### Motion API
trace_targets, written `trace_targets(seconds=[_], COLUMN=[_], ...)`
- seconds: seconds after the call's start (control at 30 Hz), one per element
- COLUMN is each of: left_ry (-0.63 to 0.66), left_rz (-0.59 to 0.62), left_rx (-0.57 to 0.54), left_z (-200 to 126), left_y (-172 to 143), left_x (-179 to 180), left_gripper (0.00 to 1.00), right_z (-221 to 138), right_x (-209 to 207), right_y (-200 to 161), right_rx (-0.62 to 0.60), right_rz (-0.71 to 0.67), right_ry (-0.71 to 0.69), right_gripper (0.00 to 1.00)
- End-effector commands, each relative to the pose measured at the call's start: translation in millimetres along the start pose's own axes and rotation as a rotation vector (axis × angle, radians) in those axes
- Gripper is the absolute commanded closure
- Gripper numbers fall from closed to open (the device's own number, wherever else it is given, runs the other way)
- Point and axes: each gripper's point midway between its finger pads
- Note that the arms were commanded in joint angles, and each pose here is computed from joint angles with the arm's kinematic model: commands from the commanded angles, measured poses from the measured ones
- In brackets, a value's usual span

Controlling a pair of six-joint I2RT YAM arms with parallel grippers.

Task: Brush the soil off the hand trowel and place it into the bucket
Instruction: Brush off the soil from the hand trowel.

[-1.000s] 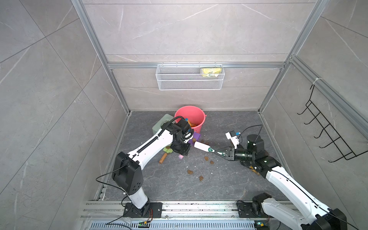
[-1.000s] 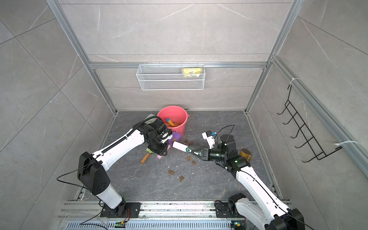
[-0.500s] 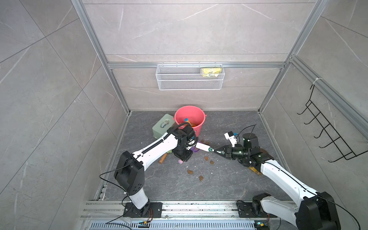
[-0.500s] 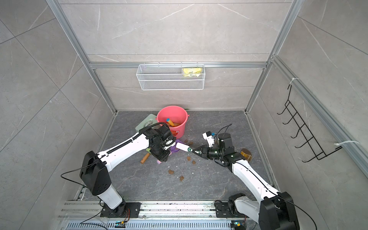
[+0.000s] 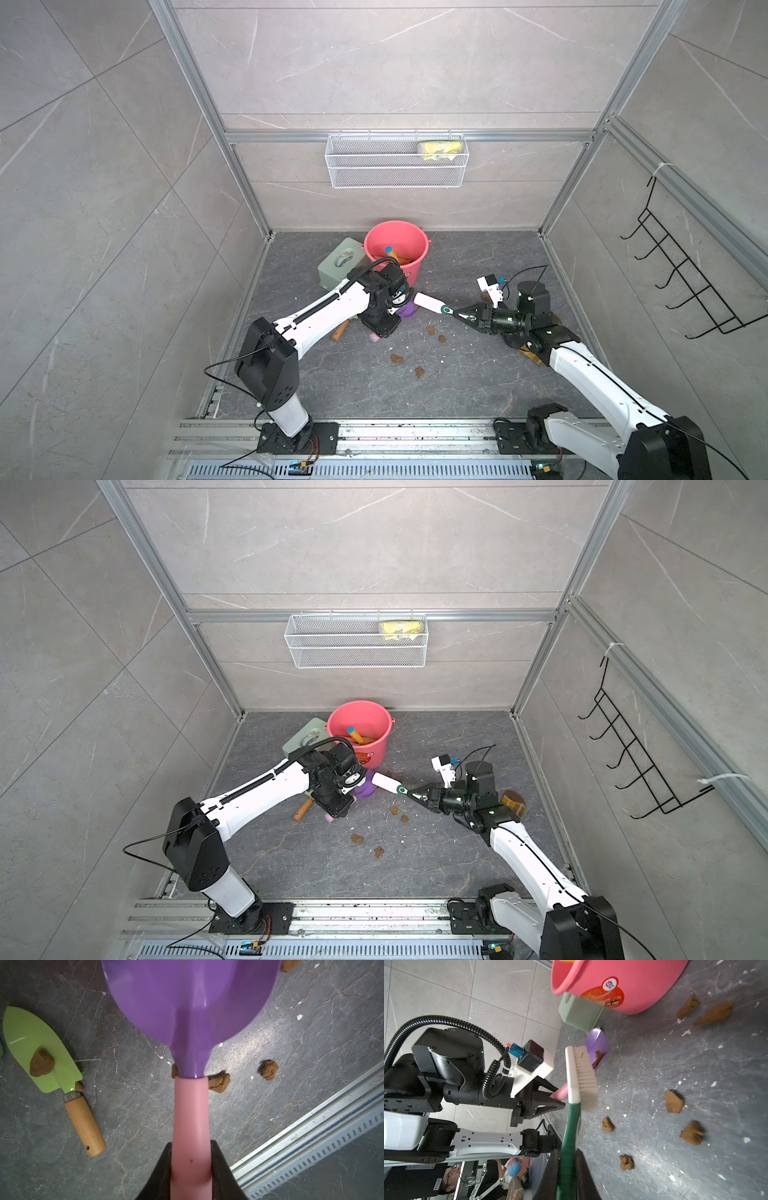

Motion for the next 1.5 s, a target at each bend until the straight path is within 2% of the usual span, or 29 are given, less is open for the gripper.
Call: trace_targets(seconds=[0.0,0.17,0.33,0.6,0.93,1.13,1.3,1.47], left_ry=[-0.029,-0.032,0.001,0.010,-0.016,-0.016,0.020,0.018], left_rz=[0.039,0.040,0.039,0.045,0.055,0.064,0.078,0.085], left_rx=[-0.065,-0.062,-0.065,-0.085,-0.094,-0.096,-0.101,-0.096], left_z=[-16.5,-15.2,-12.9,-13.2,-15.0,-13.8,-12.4,-12.4], left_y=[10.7,8.6,6.5,10.3,18.9,16.7,14.9,13.0], left_x=[-6.8,-7.3,-0.8,0.4,-6.5,-9.7,-3.1,-3.3], left_gripper=[1.00,1.00,1.00,1.00,1.00,1.00,1.00,1.00], right_z=[10.1,12.1,-12.1,-19.2,7.7,16.3,-7.0,-19.7], right_x=[5.6,-6.4,-22.2,2.8,0.0,-13.4,-32.8,-26.2], right_y=[-4.8,-2.0,23.1,24.2,-0.9,-1.7,17.3,23.6], right_rx=[0.024,0.027,-0.052,-0.086,-0.020,0.004,-0.054,-0.088], right_rz=[0.003,0.003,0.020,-0.027,0.010,0.030,0.047,0.032], right_ry=[0.051,0.009,-0.067,0.033,0.064,0.032,-0.080,-0.084], right_gripper=[1.00,1.00,1.00,1.00,1.00,1.00,1.00,1.00])
Point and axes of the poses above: each gripper's point midway between its finger pads, its own z axis out along the fingers, its own x axis along the line the jaws close on, y = z × x, and after that the axes turned 11 degrees about -z, right-handed
